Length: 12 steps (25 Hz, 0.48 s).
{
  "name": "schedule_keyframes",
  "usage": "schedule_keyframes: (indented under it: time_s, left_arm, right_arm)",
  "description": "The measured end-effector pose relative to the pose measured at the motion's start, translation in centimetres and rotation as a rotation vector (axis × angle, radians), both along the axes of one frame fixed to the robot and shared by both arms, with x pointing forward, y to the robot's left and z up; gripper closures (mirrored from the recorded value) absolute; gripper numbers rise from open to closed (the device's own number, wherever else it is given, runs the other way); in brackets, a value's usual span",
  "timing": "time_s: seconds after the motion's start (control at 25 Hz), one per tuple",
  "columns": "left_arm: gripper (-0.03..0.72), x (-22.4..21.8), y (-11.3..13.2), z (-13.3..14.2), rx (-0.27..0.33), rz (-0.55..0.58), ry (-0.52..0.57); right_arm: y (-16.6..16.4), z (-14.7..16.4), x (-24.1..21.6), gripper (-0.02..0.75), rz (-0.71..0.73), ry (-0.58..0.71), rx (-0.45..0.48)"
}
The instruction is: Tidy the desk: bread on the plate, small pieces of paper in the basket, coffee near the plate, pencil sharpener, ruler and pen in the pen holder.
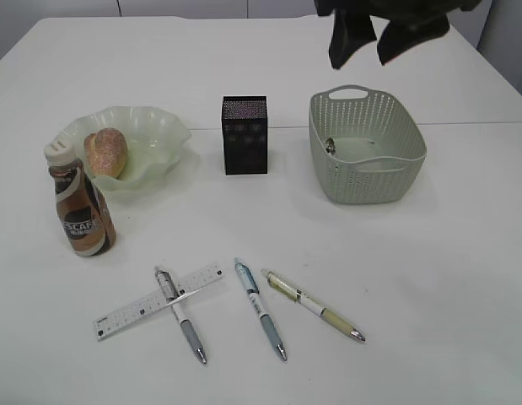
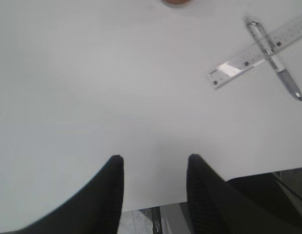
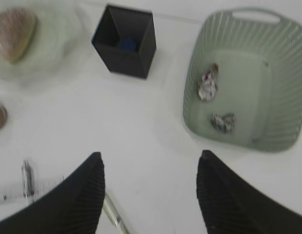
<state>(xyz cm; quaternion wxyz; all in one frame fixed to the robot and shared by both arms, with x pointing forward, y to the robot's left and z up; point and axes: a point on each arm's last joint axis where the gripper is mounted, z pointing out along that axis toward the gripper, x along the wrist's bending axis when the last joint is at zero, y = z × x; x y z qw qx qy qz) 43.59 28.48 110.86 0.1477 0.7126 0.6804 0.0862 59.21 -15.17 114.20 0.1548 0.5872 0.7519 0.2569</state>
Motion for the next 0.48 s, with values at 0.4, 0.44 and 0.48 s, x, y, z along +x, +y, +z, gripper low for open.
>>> schedule_keyframes:
  time_s: [0.4,0.44,0.48]
  left_arm:
    - [0.363,0.1,-1.8,0.1,-0.104,-0.304,-0.044]
    - [0.358,0.3,-1.9,0.0,-0.111,-0.321,-0.040]
    - [0.350,0.5,-2.1,-0.2,-0.109,-0.344,-0.031]
  right_arm:
    - [-0.3,-0.7,-1.4,0.271,0.000,0.177,-0.040]
    - [-0.3,-0.7,-1.5,0.271,-0.001,0.178,-0.038]
    - [-0.3,-0.8,-1.5,0.271,-0.001,0.180,-0.038]
